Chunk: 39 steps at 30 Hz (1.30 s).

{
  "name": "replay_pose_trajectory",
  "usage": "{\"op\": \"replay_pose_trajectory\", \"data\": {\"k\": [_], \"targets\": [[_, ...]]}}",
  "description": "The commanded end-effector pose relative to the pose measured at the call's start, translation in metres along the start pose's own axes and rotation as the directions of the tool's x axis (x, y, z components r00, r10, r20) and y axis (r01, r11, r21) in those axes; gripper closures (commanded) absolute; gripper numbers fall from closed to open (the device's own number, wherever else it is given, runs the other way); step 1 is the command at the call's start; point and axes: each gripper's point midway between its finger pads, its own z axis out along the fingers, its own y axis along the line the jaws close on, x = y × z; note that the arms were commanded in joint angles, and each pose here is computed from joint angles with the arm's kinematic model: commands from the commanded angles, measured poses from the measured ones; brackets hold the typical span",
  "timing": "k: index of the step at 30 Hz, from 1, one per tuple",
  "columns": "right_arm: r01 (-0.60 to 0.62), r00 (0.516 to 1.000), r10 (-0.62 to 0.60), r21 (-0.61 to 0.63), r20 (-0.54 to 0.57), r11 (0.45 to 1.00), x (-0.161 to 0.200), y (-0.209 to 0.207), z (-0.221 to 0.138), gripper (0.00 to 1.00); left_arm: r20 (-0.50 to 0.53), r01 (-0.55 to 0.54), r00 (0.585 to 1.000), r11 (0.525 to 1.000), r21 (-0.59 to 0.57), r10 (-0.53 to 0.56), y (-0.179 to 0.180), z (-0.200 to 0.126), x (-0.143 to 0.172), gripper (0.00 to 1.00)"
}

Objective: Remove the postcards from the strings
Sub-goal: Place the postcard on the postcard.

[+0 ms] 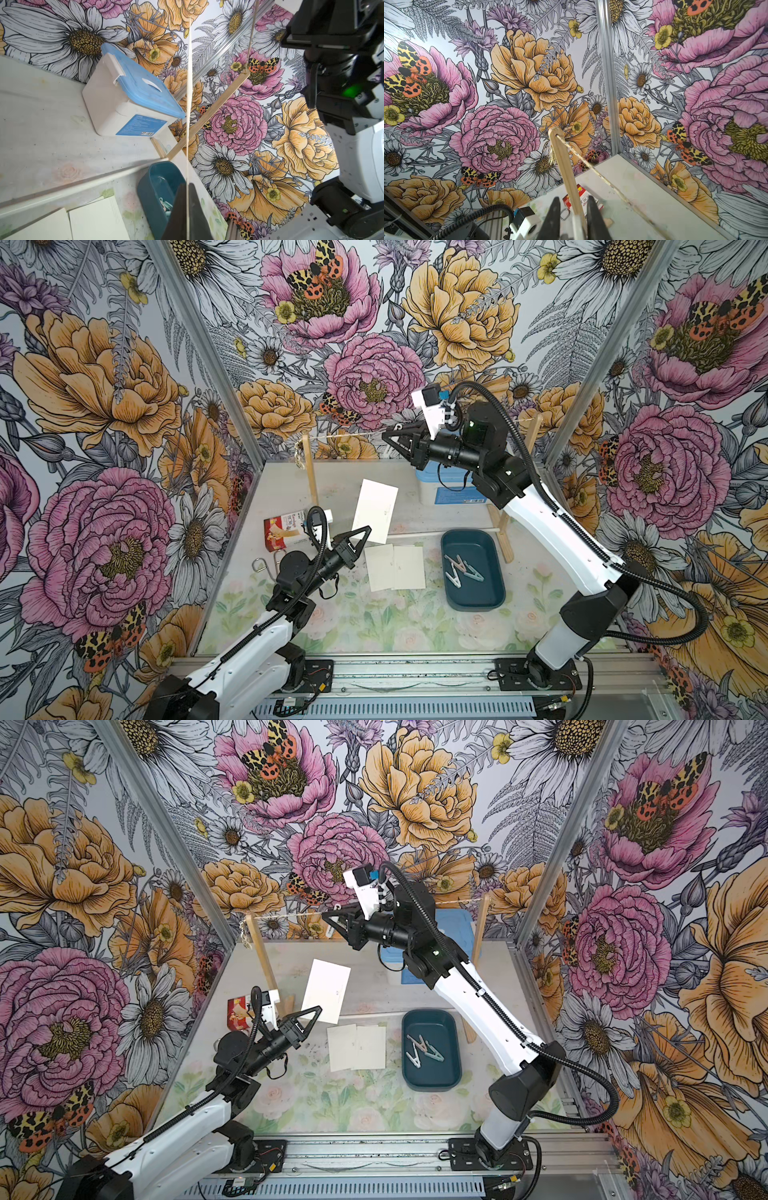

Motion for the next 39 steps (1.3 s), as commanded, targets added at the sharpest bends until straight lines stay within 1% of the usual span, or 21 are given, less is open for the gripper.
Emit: {"op": "replay_pose_trajectory", "data": {"k": [1,6,11,16,18,22,27,32,36,37,39], "targets": [[0.047,0.997,-0.05,0.039,0.065,0.998,-0.012,0.004,-0.021,0.8,-0.028,-0.008,1.0,0.998,-0.062,0.007,0.015,-0.001,0.017,1.0],[0.013,0.997,-0.019,0.076,0.072,0.997,0.007,-0.002,-0.042,0.8,-0.077,0.004,0.997,0.996,-0.084,-0.011,0.021,0.001,0.037,1.0],[-0.044,0.993,0.034,0.085,0.111,0.995,0.027,-0.004,-0.064,0.8,-0.122,0.014,0.992,0.994,-0.106,-0.027,0.027,0.004,0.054,1.0],[-0.09,0.993,0.08,0.13,0.082,0.987,0.059,-0.013,-0.079,0.8,-0.172,0.018,0.984,0.991,-0.136,-0.042,0.035,0.006,0.071,1.0],[-0.107,0.993,0.098,0.147,0.069,0.983,0.073,-0.015,-0.085,0.8,-0.193,0.014,0.98,0.986,-0.163,-0.046,0.04,0.006,0.078,1.0],[-0.136,0.99,0.128,0.178,0.058,0.975,0.092,-0.02,-0.096,0.8,-0.247,-0.028,0.968,0.968,-0.251,-0.036,0.056,0.007,0.096,1.0],[-0.198,0.98,0.194,0.237,0.043,0.951,0.128,-0.031,-0.107,0.8,-0.301,-0.062,0.953,0.936,-0.346,-0.048,0.08,0.007,0.116,1.0],[-0.249,0.967,0.256,0.313,0.021,0.916,0.172,-0.041,-0.124,0.8,-0.34,-0.077,0.938,0.92,-0.384,-0.064,0.093,0.011,0.128,1.0],[-0.277,0.957,0.288,0.366,0.025,0.888,0.197,-0.045,-0.143,0.8,-0.364,-0.089,0.929,0.914,-0.397,-0.068,0.098,0.013,0.135,1.0],[-0.286,0.954,0.298,0.378,0.025,0.881,0.203,-0.046,-0.146,0.79,-0.37,-0.088,0.926,0.912,-0.401,-0.073,0.1,0.013,0.137,0.93],[-0.299,0.947,0.32,0.408,0.018,0.863,0.216,-0.051,-0.154,0.79,-0.378,-0.089,0.922,0.899,-0.428,-0.089,0.104,0.012,0.139,0.65]]}}
